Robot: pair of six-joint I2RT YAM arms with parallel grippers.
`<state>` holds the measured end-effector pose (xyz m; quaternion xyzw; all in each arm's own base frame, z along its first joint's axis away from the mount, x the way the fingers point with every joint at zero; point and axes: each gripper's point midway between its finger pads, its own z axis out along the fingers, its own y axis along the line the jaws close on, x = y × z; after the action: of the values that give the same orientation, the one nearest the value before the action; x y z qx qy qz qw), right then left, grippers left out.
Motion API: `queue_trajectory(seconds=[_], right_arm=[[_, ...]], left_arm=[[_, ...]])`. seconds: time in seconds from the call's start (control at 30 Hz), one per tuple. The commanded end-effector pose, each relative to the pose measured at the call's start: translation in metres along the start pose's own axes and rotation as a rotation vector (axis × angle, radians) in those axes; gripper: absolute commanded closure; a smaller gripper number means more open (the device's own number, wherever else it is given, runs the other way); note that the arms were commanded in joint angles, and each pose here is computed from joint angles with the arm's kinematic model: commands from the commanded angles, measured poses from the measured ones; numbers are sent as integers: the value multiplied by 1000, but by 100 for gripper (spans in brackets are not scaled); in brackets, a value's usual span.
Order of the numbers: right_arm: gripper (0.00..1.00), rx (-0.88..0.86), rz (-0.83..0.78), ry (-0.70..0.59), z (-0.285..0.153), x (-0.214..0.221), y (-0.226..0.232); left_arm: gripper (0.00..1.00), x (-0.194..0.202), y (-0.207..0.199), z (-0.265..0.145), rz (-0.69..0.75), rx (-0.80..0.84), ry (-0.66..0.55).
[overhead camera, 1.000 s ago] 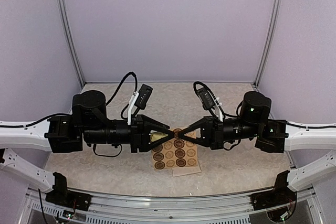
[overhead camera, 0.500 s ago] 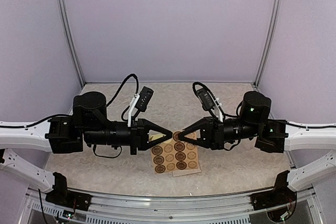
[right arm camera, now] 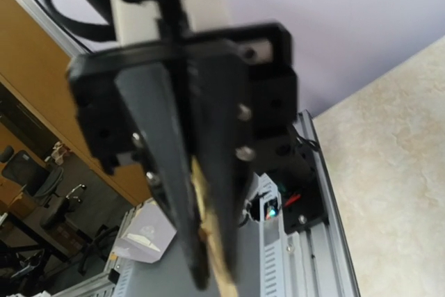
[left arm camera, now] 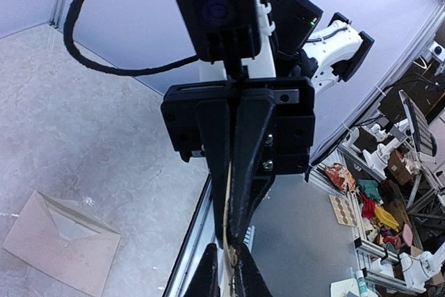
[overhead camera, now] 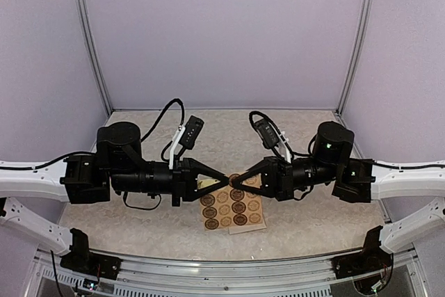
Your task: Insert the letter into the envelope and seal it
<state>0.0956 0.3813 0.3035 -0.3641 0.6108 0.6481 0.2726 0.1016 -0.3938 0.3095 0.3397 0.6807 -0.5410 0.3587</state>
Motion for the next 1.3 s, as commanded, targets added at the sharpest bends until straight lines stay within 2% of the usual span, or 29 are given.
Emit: queue_trajectory(seconds=[0.0, 0.13, 0.37, 0.73, 1.27], right_arm=[[100, -71, -52, -41, -2, -14, 22], [100, -79, -53, -39, -3, -14, 24], [100, -112, -60, -39, -3, -14, 30], [100, -226, -73, 17, 0, -6, 45], [100, -257, -73, 53, 5, 2, 47]], left_arm=[[89, -1, 3, -4, 6, -15, -14], [88, -2, 7, -10, 2, -32, -31], [100, -4, 6, -21, -5, -24, -64], [100, -5, 1, -9, 14, 17, -60], [100, -2, 1, 6, 18, 44, -39]])
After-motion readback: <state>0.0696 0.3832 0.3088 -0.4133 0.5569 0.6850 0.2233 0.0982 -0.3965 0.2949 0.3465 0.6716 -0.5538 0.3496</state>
